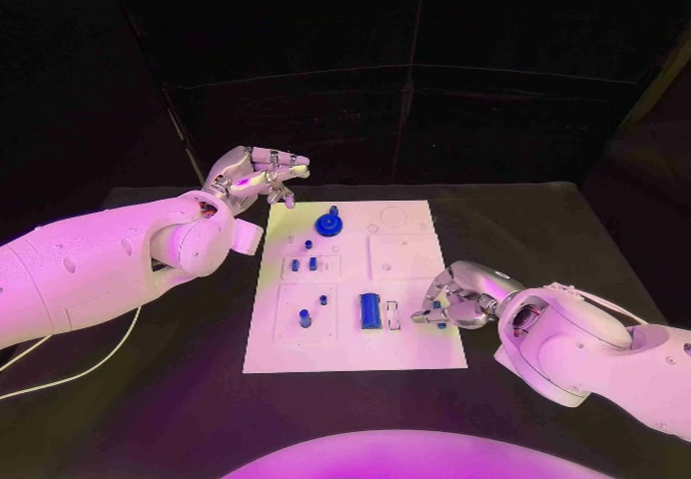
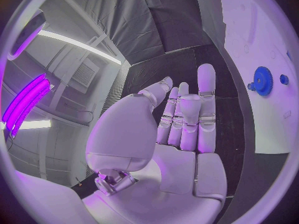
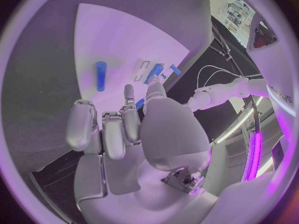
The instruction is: Assemble the parts on the task board
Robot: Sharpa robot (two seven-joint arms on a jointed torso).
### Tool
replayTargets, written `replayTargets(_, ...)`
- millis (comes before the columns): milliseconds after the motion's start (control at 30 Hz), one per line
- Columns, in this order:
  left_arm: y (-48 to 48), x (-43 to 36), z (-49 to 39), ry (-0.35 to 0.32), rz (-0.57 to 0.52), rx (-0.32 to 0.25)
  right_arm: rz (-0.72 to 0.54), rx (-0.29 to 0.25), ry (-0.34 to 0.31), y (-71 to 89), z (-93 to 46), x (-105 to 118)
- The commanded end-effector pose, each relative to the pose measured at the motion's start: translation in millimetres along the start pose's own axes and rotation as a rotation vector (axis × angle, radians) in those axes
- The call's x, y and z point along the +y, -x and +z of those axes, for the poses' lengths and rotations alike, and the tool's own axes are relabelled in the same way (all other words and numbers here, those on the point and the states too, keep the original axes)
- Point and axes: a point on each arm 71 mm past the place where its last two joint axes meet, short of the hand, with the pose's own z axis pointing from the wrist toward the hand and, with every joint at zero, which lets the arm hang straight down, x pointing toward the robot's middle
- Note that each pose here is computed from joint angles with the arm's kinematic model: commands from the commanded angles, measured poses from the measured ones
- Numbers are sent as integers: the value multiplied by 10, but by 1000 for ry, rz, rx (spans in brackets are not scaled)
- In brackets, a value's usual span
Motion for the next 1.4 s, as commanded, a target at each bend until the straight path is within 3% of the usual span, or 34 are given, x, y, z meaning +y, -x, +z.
replayTargets(33,-7,-14,6,-9,-4,0,65,-28,-50,72,-46,-136)
replayTargets(500,-14,-9,9,-6,-5,5,-19,-38,-108,121,25,-367)
replayTargets(833,-21,-1,12,-3,-6,9,-50,13,-139,25,160,-331)
replayTargets(1167,-21,2,11,-1,-6,10,-89,79,-147,-39,196,-317)
replayTargets(1400,-18,2,8,-1,-6,10,-129,89,-135,-58,212,-285)
